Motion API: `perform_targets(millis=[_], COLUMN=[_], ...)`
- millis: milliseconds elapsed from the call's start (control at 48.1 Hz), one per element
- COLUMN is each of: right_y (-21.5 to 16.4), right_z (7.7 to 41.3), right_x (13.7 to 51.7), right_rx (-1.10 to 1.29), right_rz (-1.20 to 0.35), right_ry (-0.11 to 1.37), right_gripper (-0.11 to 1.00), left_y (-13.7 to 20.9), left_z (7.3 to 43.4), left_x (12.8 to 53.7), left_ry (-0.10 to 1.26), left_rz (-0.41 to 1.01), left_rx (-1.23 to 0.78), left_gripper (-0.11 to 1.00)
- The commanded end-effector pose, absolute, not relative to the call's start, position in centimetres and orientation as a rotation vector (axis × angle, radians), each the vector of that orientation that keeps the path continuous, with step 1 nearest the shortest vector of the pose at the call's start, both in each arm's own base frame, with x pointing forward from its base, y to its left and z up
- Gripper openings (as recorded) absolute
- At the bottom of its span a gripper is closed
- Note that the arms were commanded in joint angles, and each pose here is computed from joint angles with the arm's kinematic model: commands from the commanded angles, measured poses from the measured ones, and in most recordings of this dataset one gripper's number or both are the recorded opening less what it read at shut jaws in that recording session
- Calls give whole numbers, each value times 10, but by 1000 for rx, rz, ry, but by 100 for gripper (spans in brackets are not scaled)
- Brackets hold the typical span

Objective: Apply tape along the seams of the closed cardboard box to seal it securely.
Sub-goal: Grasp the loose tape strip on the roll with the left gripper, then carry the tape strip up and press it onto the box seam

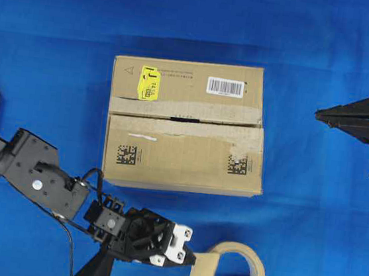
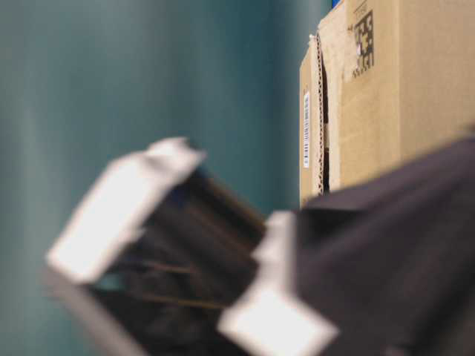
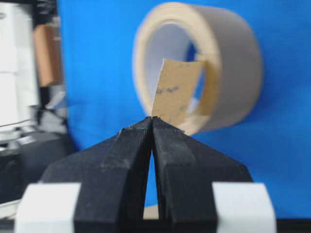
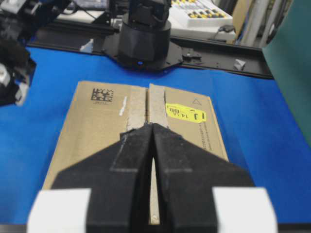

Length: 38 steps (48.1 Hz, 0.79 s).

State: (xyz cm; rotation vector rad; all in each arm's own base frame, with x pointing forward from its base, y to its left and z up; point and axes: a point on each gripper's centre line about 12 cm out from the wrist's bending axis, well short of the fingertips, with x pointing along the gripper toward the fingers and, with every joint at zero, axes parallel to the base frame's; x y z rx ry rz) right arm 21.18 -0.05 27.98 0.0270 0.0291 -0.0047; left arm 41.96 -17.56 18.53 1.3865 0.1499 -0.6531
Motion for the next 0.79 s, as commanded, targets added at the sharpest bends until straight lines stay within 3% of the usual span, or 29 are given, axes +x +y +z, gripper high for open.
perform_targets(millis=[0, 624, 769], right_y=[-1, -1, -1], right_z=[286, 287, 286], right_x=[213, 212, 212], right_rx=[24, 19, 16], right_rz=[-6, -6, -5], right_ry=[11, 15, 18], right_gripper=[1, 1, 1], left_y=[-170, -53, -33], left_z=[216, 283, 285], left_x=[419, 383, 377], left_ry=[88, 68, 96], left_rz=[-592, -259, -212], left_rx=[1381, 1477, 1477], left_gripper=[0, 0, 0])
